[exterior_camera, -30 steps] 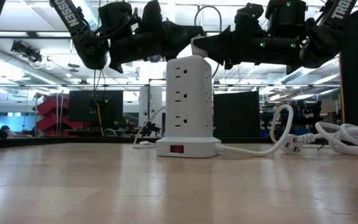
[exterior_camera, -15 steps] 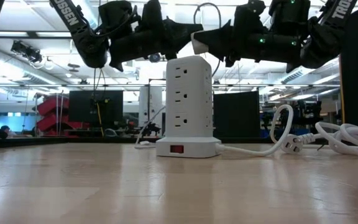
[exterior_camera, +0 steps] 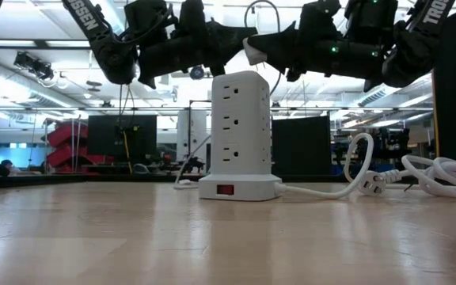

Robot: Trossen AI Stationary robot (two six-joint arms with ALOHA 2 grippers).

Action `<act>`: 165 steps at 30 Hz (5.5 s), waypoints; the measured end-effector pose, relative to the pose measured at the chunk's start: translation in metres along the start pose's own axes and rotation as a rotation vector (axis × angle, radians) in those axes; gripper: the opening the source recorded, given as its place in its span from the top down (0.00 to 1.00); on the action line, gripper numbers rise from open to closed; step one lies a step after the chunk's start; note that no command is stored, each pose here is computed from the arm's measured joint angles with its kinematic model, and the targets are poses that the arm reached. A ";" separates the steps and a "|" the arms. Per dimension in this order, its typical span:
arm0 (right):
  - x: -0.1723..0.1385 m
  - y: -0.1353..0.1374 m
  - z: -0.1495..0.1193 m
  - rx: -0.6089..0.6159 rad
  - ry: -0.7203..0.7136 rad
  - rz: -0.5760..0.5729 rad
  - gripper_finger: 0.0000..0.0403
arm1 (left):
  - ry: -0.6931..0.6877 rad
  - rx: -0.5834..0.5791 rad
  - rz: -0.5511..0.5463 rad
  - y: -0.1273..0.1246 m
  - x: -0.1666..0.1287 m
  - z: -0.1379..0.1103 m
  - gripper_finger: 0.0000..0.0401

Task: Plug in charger
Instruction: Insert the white charger cable into the white charger adapter, then insert the white charger adapter into the white outlet extension

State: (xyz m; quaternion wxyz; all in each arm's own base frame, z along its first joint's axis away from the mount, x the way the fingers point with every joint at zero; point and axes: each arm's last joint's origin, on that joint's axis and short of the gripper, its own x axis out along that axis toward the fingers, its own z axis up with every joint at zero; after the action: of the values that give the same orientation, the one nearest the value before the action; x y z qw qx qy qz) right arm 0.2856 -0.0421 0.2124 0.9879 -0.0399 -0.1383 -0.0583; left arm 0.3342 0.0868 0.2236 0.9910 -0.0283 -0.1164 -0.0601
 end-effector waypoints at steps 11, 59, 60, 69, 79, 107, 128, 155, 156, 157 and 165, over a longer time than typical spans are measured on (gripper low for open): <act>-0.001 0.001 -0.005 0.023 0.062 -0.022 0.73 | -0.039 -0.011 -0.001 0.003 -0.003 0.003 0.68; -0.002 0.003 -0.001 0.029 -0.001 -0.015 0.73 | -0.009 0.024 -0.017 0.006 -0.004 0.009 1.00; -0.002 0.003 -0.001 0.029 -0.002 -0.015 0.73 | -0.008 0.024 -0.017 0.006 -0.004 0.009 1.00; -0.002 0.003 -0.001 0.036 -0.004 -0.003 0.73 | -0.006 0.017 -0.030 0.002 -0.003 0.008 1.00; 0.003 0.004 0.005 0.032 -0.028 0.028 0.73 | -0.018 0.019 -0.048 -0.002 -0.001 0.009 1.00; -0.002 0.001 -0.008 0.057 0.101 -0.005 0.73 | 0.027 -0.053 -0.034 0.030 -0.017 0.007 0.64; -0.003 0.004 -0.008 0.100 0.091 0.086 0.73 | 0.031 0.003 -0.239 0.024 -0.017 0.011 0.44; 0.013 -0.039 -0.001 0.555 0.233 0.308 0.73 | 0.054 0.397 -0.277 0.012 -0.011 0.001 0.34; 0.014 -0.039 -0.001 0.560 0.246 0.307 0.73 | 0.061 0.412 -0.274 0.011 -0.011 -0.001 0.34; 0.016 -0.039 -0.002 0.565 0.259 0.305 0.73 | 0.068 0.421 -0.272 0.011 -0.011 -0.001 0.34; 0.017 -0.039 -0.005 0.620 0.321 0.304 0.73 | 0.115 0.464 -0.278 0.012 -0.011 -0.007 0.39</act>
State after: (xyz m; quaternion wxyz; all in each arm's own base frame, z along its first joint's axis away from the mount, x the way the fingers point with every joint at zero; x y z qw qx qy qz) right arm 0.2984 -0.0832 0.2152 0.9595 0.2506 0.0146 0.1278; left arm 0.3264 0.0994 0.2133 0.9581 0.2193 -0.0734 -0.1690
